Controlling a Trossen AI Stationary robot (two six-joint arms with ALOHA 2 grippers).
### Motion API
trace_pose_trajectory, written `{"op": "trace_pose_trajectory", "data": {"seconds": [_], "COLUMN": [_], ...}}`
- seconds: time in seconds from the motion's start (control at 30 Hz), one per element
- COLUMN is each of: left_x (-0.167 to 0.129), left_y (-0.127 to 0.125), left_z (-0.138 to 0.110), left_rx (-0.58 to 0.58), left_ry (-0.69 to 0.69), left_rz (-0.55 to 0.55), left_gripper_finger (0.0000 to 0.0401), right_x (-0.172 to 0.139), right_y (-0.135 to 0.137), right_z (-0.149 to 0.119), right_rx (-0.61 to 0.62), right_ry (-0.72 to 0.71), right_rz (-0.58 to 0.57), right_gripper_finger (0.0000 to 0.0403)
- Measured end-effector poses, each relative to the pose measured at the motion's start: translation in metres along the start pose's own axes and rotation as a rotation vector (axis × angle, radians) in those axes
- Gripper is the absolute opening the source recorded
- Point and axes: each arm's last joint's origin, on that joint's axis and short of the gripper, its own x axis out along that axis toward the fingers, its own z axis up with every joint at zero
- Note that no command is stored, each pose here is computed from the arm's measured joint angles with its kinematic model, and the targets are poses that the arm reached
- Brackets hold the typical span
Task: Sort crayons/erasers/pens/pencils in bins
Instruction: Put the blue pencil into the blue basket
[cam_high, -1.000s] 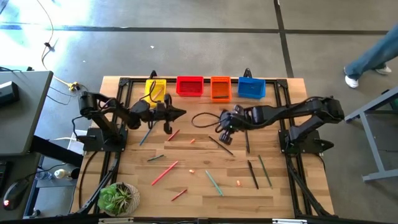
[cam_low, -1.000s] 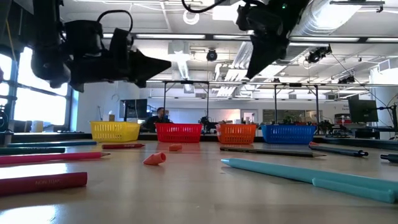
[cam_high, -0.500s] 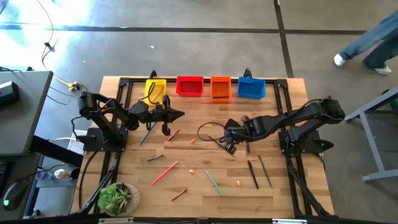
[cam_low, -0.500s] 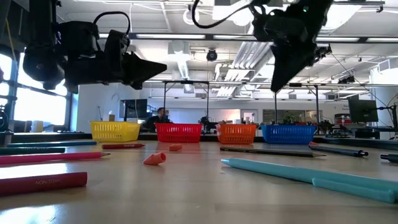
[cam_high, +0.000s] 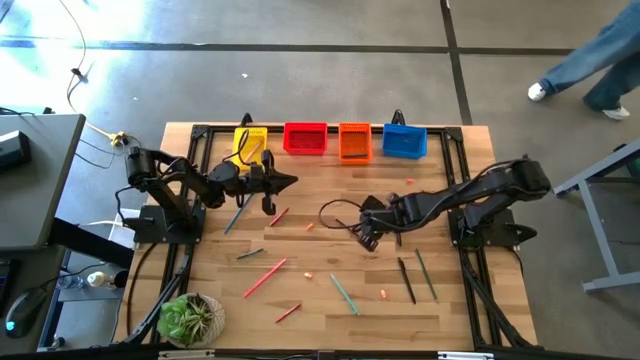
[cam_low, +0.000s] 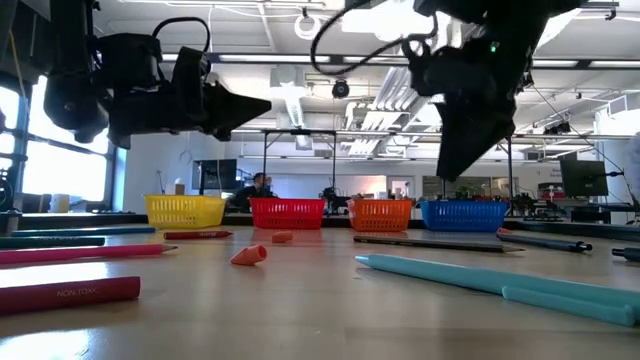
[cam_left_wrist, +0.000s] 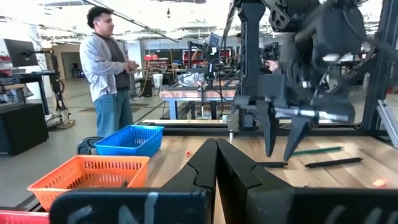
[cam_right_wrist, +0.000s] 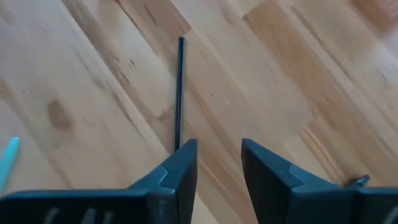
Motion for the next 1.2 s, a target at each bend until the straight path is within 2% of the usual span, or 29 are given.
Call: {"op": "trace_pose_trajectory", "data": {"seconds": [0.13,0.33,0.43,0.6,1.2], "left_x": [0.000,0.000,0.000,0.000,0.000], "left_y": [0.000,0.000,0.000,0.000,0.000], "left_z": [0.000,0.000,0.000,0.000,-0.001], "left_rx": [0.009,0.011,0.010,0.010,0.009], "left_ry": [-0.001,0.001,0.003,0.003,0.006], "left_rz": [0.003,0.003,0.004,0.003,0.000], "left_gripper_finger": [0.0000,0.0000,0.0000,0.0000,0.0000], "right_x": [0.023,0.043,0.046,0.053,0.056], "right_y": [0.008,0.023,0.028,0.029,0.026], "right_z": [-0.003,0.002,0.004,0.002,-0.003], "right_rx": [-0.021,-0.052,-0.052,-0.039,-0.005], "right_ry": [0.069,0.151,0.179,0.204,0.206], "right_rz": [-0.021,-0.004,0.024,0.008,-0.007], "right_gripper_finger": [0.0119,0.0119,0.0119,0.0119,0.0119]}}
